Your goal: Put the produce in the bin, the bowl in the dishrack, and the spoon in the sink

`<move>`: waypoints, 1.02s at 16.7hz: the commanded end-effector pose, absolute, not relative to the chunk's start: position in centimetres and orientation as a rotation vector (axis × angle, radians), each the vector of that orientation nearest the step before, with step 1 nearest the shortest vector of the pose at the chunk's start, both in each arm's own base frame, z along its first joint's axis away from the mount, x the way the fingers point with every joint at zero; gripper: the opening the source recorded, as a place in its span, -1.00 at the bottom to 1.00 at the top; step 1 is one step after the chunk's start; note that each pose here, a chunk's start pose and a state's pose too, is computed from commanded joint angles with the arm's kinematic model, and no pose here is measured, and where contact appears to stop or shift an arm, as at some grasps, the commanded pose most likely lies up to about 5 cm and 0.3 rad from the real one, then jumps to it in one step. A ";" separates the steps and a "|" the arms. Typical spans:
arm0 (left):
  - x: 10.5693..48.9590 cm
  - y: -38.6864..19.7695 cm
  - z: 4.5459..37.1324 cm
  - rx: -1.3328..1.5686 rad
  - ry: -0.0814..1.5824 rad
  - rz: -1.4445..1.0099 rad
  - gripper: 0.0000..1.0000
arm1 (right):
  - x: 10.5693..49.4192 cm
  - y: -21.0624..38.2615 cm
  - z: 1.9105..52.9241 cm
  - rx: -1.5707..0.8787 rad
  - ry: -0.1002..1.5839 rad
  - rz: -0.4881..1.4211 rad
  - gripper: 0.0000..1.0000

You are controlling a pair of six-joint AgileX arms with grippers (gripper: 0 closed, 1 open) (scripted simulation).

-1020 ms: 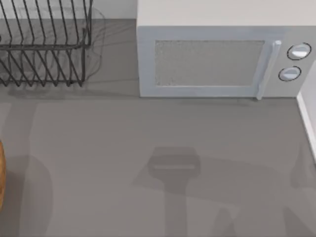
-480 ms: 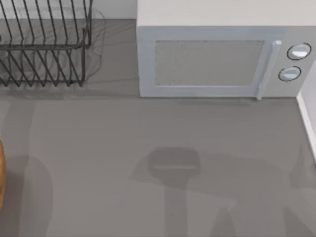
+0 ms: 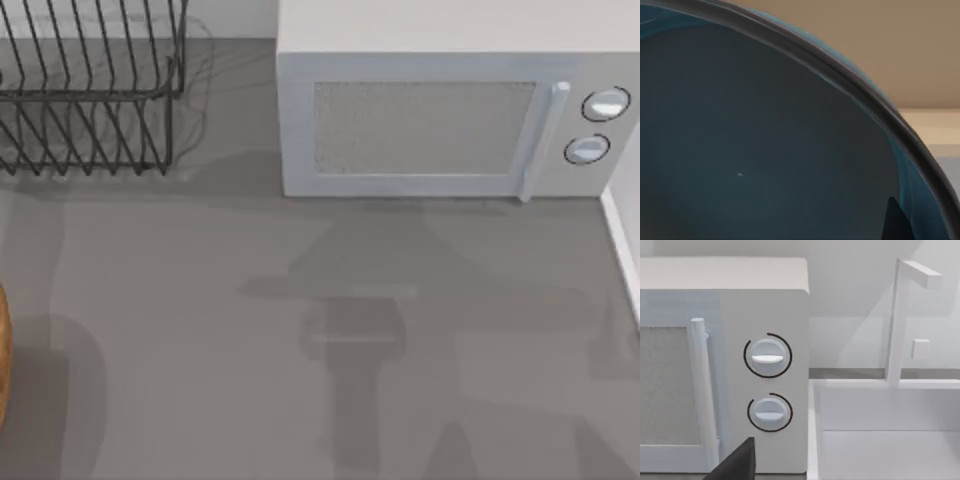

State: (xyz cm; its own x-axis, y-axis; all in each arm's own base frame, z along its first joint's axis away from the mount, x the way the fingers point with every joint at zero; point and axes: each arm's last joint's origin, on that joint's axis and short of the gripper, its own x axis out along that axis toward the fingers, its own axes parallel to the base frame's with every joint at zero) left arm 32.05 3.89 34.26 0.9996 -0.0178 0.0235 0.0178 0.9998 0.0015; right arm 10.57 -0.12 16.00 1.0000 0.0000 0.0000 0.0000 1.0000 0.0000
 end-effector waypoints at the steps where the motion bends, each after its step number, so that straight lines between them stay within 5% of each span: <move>1: 33.5 3.8 32.7 0.001 -0.033 -0.018 -1.00 | 10.6 -0.1 16.0 0.000 0.000 0.000 1.00; 8: 38.0 2.6 22.5 0.000 -0.008 -0.020 -1.00 | 10.6 -0.1 16.0 0.000 0.000 0.000 1.00; 13: 38.1 2.5 21.8 0.000 0.000 -0.020 -1.00 | 10.6 -0.1 16.0 0.000 0.000 0.000 1.00; 17: 38.1 2.5 21.8 0.000 0.000 -0.020 -0.40 | 10.6 -0.1 16.0 0.000 0.000 0.000 1.00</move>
